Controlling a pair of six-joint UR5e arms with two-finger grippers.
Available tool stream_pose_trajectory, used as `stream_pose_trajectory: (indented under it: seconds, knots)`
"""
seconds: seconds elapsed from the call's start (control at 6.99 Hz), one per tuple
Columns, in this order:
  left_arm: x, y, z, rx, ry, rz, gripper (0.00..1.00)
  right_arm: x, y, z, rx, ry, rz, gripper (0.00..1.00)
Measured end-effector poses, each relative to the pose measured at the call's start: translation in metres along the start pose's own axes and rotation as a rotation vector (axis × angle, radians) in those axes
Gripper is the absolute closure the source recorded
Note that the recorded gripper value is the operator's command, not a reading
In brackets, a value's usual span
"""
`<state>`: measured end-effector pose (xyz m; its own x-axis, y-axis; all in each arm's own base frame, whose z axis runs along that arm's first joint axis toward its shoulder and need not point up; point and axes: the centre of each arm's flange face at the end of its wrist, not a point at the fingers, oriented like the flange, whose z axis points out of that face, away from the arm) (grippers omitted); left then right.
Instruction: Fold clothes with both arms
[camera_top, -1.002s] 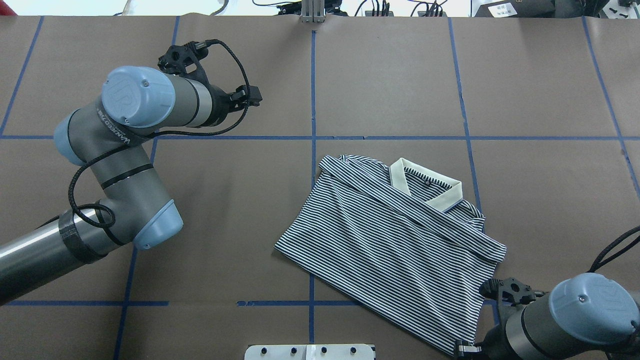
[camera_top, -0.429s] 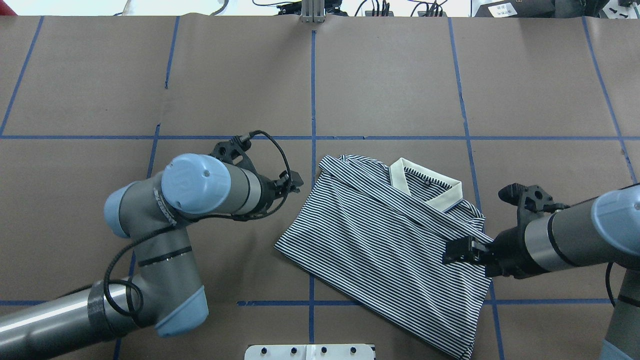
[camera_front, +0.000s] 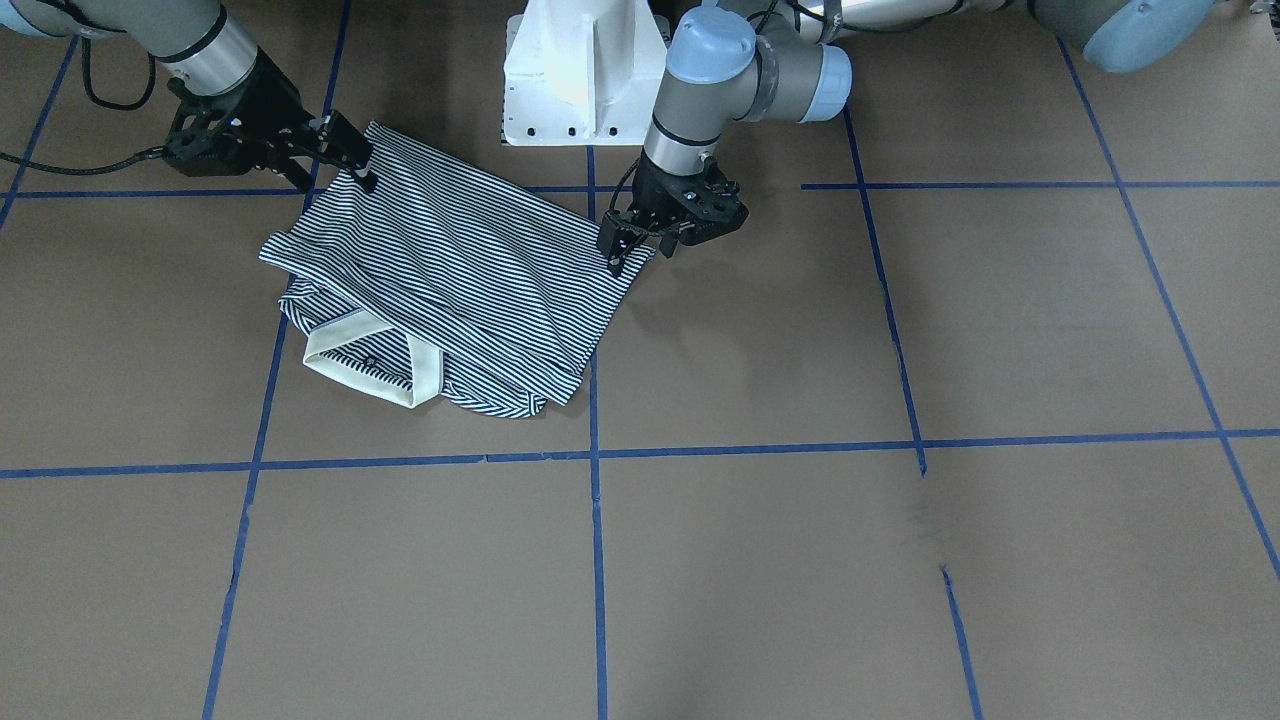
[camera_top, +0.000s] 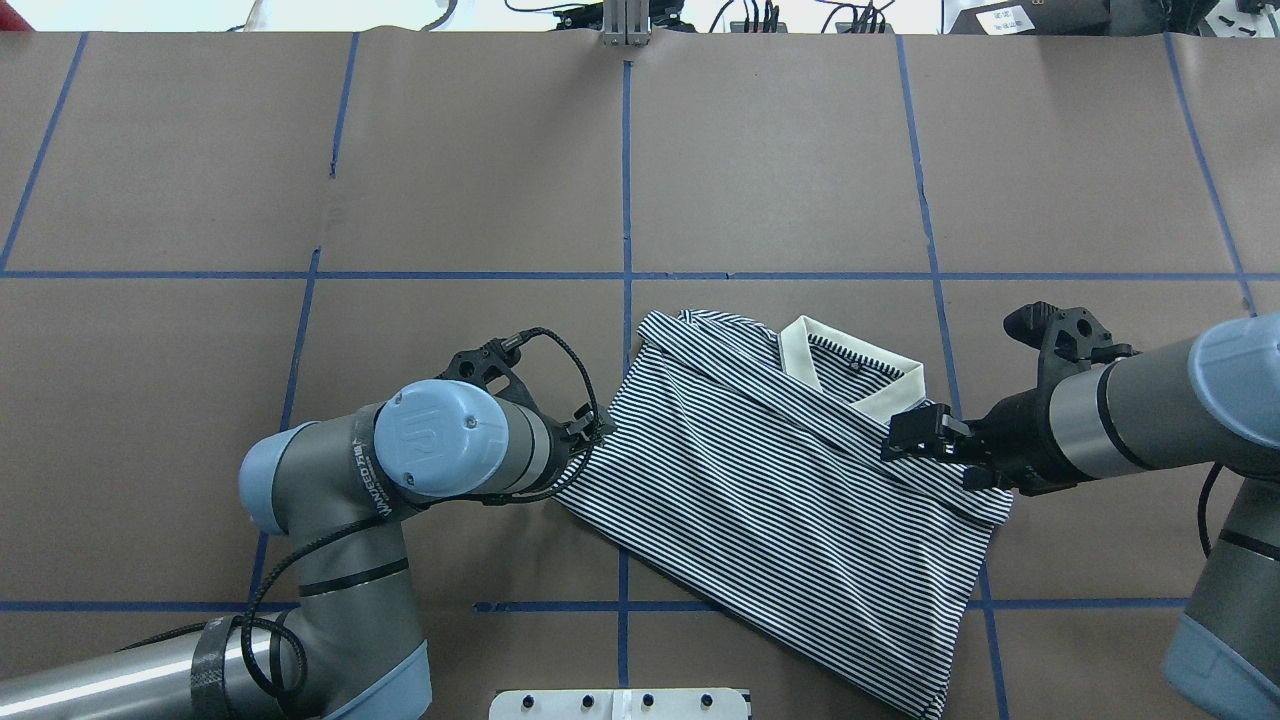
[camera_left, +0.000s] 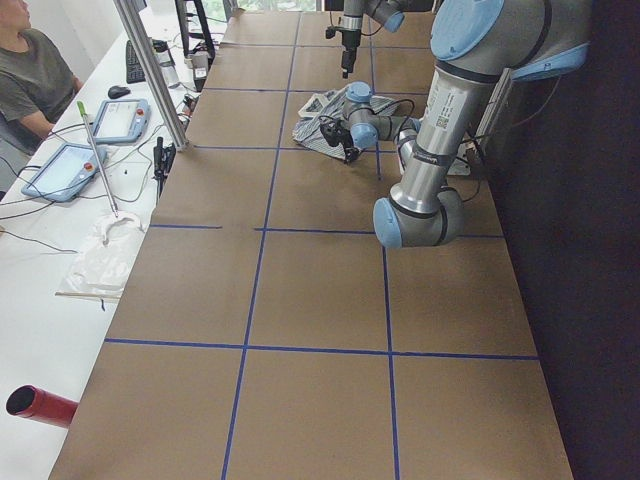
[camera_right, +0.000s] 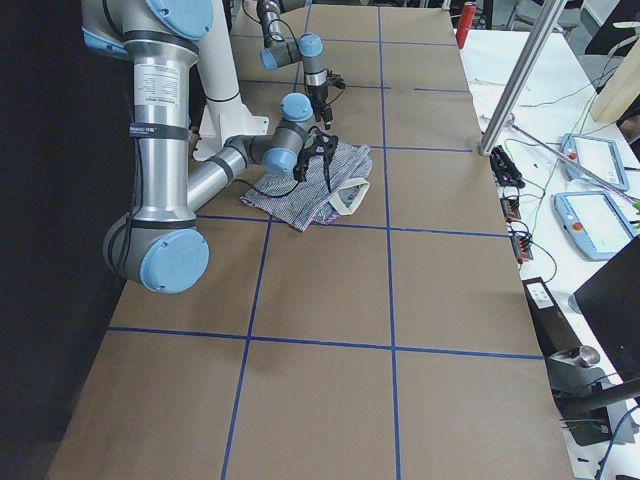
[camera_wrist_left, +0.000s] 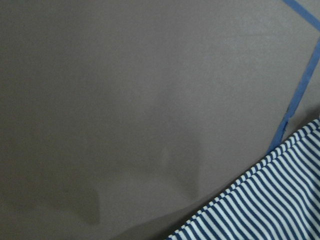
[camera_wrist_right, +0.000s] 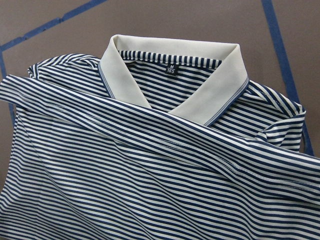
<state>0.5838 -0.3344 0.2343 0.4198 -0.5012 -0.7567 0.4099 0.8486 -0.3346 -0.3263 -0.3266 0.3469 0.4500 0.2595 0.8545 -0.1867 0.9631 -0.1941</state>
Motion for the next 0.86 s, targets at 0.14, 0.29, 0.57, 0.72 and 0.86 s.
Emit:
stream_pose_trajectory:
  seconds: [0.14, 0.29, 0.57, 0.72, 0.86]
  knots:
    - [-0.003, 0.007, 0.004, -0.001, -0.019, 0.004, 0.12, 0.000, -0.002, 0.001, 0.003, 0.001, 0.002, 0.00]
    - [-0.005, 0.019, 0.008, -0.006, -0.029, 0.014, 0.15, 0.000, -0.002, 0.000, 0.003, 0.000, 0.002, 0.00]
    - [-0.007, 0.032, 0.014, -0.010, -0.036, 0.025, 0.59, 0.000, -0.003, 0.000, 0.002, -0.001, 0.003, 0.00]
    - [-0.008, 0.033, 0.016, -0.011, -0.038, 0.026, 0.89, 0.000, -0.003, 0.000, 0.002, -0.002, 0.004, 0.00]
    - [-0.008, 0.033, 0.017, -0.010, -0.038, 0.026, 1.00, 0.000, -0.002, -0.001, 0.002, -0.003, 0.003, 0.00]
